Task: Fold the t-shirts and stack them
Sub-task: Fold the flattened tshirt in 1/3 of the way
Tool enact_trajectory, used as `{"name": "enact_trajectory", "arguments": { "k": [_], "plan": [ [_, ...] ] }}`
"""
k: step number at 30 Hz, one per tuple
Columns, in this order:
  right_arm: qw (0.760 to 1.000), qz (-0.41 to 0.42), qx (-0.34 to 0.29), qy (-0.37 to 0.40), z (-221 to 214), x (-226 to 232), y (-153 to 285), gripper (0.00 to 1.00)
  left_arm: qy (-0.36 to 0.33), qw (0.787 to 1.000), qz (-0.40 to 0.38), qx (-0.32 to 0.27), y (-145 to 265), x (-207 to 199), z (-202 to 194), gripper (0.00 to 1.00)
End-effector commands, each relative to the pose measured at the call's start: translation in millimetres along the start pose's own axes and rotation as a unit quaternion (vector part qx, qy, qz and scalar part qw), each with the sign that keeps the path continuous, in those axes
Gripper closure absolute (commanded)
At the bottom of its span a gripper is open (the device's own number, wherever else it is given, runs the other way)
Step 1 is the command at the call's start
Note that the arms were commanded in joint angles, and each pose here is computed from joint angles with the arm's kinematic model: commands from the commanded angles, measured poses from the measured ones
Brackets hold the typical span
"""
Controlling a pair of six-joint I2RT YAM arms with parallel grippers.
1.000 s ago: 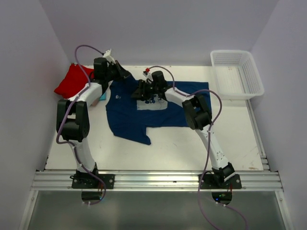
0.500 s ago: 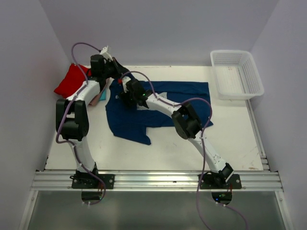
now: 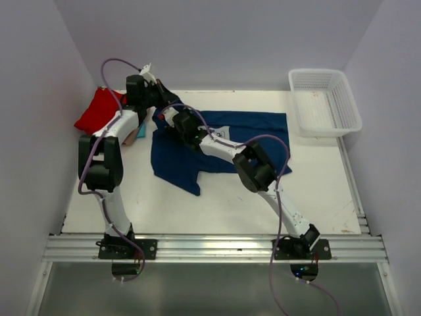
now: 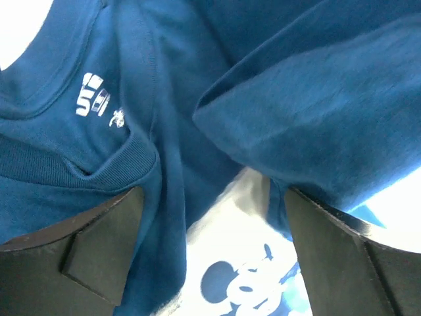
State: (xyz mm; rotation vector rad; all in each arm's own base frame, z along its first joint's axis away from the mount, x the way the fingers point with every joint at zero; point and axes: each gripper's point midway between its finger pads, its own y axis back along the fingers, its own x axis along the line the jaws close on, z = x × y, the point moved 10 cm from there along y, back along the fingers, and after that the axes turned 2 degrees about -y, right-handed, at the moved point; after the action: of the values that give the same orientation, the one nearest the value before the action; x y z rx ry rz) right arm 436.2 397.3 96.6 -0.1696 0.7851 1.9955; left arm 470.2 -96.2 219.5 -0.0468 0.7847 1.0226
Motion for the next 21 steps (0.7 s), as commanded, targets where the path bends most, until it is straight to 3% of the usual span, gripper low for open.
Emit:
{"name": "enact_trajectory", "arguments": {
  "k": [1, 3, 15, 21],
  "plan": [
    [0.994, -0.076, -0.070, 0.045, 20.2, -12.4, -2.5, 0.05, -0.004, 1.000, -0.011, 0.002, -1.0, -1.5, 5.6, 1.00],
    [0.990, -0.076, -0.114, 0.028, 36.2, -18.8, 9.0, 0.05, -0.006, 1.000, -0.004, 0.001, 0.4, 0.5, 5.9, 1.00],
    [0.977, 0.027, -0.202, -0.056, 50.3, -28.3, 93.1, 0.07, 0.004, 1.000, 0.007, 0.006, -0.5, 8.6, 3.4, 1.00],
    [0.981, 0.034, -0.182, -0.056, 63.6, -29.5, 71.4, 0.07, 0.011, 1.000, 0.008, 0.008, -0.7, 8.8, 0.4, 1.00]
  ]
}}
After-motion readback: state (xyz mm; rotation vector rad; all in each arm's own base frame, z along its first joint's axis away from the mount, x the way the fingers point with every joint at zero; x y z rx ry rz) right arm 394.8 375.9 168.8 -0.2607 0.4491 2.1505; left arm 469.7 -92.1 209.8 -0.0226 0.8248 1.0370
